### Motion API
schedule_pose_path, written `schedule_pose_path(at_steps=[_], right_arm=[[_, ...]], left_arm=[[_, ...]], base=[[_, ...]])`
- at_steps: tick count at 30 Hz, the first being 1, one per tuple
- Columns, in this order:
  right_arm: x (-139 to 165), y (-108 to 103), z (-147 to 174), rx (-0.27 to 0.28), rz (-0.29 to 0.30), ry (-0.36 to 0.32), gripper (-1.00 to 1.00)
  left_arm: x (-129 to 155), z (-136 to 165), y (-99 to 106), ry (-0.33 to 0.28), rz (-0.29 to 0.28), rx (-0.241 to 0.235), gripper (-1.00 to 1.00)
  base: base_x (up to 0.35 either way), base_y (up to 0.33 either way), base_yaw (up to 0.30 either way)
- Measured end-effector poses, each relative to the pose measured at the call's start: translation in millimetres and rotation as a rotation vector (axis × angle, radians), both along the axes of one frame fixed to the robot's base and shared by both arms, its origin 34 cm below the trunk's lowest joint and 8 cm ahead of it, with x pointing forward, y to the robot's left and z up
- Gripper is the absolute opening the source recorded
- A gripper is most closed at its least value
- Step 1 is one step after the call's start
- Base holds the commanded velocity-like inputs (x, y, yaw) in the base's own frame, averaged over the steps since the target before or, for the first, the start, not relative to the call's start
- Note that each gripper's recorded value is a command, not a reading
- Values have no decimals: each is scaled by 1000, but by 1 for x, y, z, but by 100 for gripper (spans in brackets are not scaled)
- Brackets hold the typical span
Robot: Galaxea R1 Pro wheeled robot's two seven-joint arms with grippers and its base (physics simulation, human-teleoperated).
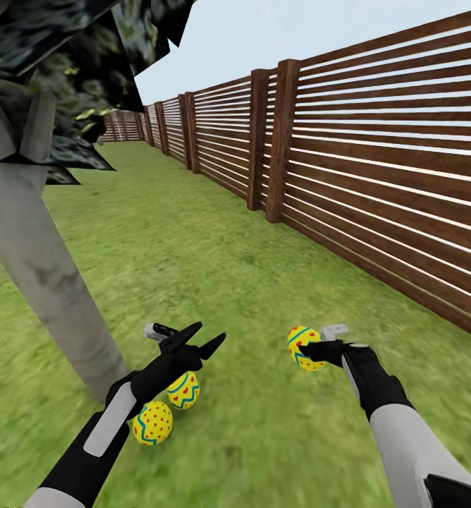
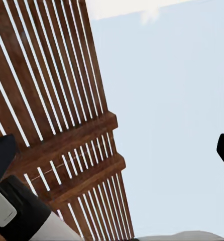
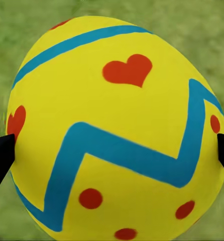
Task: Take the three Easter eggs out of the wicker basket on the lawn in the garden, then place them on the lawn next to a single tree (choose any tree) so that all three eggs are next to the same tree and none are left in the basket.
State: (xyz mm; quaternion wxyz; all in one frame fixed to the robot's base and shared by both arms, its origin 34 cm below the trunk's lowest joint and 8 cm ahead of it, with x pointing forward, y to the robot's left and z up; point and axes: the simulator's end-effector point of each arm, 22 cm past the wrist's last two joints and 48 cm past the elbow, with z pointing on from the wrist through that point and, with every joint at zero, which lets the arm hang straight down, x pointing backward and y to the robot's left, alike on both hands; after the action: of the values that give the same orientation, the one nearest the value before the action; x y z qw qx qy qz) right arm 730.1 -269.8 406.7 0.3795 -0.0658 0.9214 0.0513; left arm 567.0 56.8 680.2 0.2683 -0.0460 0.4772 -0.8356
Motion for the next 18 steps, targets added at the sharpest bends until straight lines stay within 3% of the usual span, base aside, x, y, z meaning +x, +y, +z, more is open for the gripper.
schedule_pose_path(at_steps=[9, 13, 18], right_arm=[[-2, 1, -9, -25, 6, 14, -100], [-2, 1, -11, -25, 8, 16, -100], [-2, 1, -11, -25, 8, 14, -100]], left_arm=[[2, -2, -6, 9, 5, -14, 100], [9, -3, -2, -16, 62, -9, 100], [9, -3, -2, -20, 69, -8, 100]], base=[[229, -245, 248], [57, -58, 172], [2, -2, 142]])
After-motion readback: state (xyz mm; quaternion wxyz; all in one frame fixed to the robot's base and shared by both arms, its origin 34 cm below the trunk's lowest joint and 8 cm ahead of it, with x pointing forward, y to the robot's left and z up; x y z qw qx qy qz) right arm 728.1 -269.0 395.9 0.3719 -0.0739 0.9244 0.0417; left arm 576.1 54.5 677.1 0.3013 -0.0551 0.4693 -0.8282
